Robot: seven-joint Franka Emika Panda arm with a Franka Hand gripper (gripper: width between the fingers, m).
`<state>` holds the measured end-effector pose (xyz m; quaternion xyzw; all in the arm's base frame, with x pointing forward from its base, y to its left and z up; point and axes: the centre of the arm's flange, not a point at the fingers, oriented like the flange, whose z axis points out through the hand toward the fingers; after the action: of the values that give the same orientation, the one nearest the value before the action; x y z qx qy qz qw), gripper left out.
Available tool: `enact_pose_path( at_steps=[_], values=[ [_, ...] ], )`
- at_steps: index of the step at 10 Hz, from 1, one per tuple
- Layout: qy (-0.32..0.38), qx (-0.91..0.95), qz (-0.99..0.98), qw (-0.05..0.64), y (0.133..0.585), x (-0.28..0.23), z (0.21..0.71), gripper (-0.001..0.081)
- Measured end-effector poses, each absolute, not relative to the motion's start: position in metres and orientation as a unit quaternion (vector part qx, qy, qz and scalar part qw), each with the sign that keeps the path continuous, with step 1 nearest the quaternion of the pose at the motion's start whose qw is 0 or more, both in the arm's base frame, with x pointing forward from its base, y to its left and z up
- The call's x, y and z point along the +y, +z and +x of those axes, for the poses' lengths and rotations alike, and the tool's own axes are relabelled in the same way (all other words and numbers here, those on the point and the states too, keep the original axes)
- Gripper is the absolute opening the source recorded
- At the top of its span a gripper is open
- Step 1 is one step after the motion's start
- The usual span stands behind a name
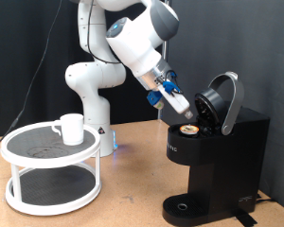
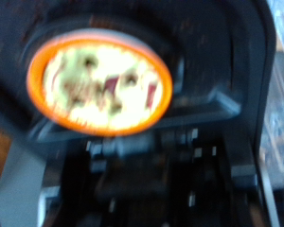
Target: Make a cup of coffee with the keurig machine
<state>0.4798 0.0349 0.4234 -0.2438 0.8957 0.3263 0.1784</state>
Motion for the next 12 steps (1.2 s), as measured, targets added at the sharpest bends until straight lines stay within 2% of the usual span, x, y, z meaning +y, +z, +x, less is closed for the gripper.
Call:
enact_pose_path(
  at_steps=[7,12],
  values=[
    [0.371,0.864,-0.245,0.235,0.522,-0.007,0.478,0.0734],
    [0.390,0.850,-0.253,0.249,0.534,0.001,0.483,0.0734]
  ],
)
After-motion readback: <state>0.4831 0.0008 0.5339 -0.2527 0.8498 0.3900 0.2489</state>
